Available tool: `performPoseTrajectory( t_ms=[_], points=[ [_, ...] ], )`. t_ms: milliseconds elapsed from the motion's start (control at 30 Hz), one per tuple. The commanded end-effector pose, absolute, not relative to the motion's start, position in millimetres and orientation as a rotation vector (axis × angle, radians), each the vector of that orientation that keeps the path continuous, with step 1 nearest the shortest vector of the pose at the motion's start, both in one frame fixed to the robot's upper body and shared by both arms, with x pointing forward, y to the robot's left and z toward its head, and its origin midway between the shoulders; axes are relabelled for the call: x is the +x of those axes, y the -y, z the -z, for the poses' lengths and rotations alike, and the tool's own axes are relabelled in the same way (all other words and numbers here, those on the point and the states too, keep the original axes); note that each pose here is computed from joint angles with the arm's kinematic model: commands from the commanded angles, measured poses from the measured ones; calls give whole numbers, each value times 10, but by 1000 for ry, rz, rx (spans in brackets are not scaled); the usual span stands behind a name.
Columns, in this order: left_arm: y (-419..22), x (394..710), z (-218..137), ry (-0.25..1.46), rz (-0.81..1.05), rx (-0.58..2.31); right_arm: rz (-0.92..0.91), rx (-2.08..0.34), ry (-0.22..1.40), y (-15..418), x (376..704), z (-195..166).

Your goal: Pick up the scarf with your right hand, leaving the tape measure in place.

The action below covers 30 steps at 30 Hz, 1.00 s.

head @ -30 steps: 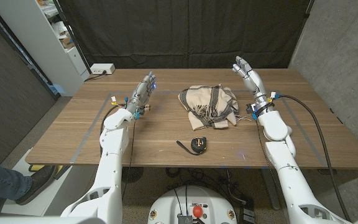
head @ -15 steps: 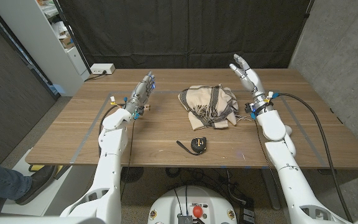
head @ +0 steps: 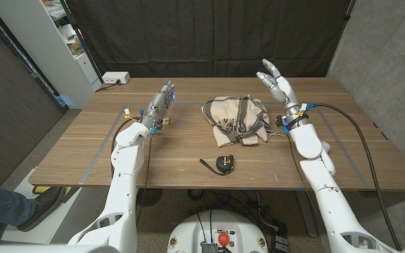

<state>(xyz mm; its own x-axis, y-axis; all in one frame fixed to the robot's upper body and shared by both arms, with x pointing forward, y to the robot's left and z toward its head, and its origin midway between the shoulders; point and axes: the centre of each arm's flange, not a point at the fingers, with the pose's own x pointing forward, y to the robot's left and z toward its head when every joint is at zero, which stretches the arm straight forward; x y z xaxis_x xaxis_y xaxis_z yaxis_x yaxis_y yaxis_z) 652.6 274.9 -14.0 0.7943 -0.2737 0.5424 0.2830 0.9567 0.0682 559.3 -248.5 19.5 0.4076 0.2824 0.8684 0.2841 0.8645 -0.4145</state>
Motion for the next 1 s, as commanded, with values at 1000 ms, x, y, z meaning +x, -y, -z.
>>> performPoseTrajectory(
  t_ms=[1000],
  points=[
    [-2829,6557,175,579,302,0,46,-763,1211,2272,5494,-336]
  ],
)
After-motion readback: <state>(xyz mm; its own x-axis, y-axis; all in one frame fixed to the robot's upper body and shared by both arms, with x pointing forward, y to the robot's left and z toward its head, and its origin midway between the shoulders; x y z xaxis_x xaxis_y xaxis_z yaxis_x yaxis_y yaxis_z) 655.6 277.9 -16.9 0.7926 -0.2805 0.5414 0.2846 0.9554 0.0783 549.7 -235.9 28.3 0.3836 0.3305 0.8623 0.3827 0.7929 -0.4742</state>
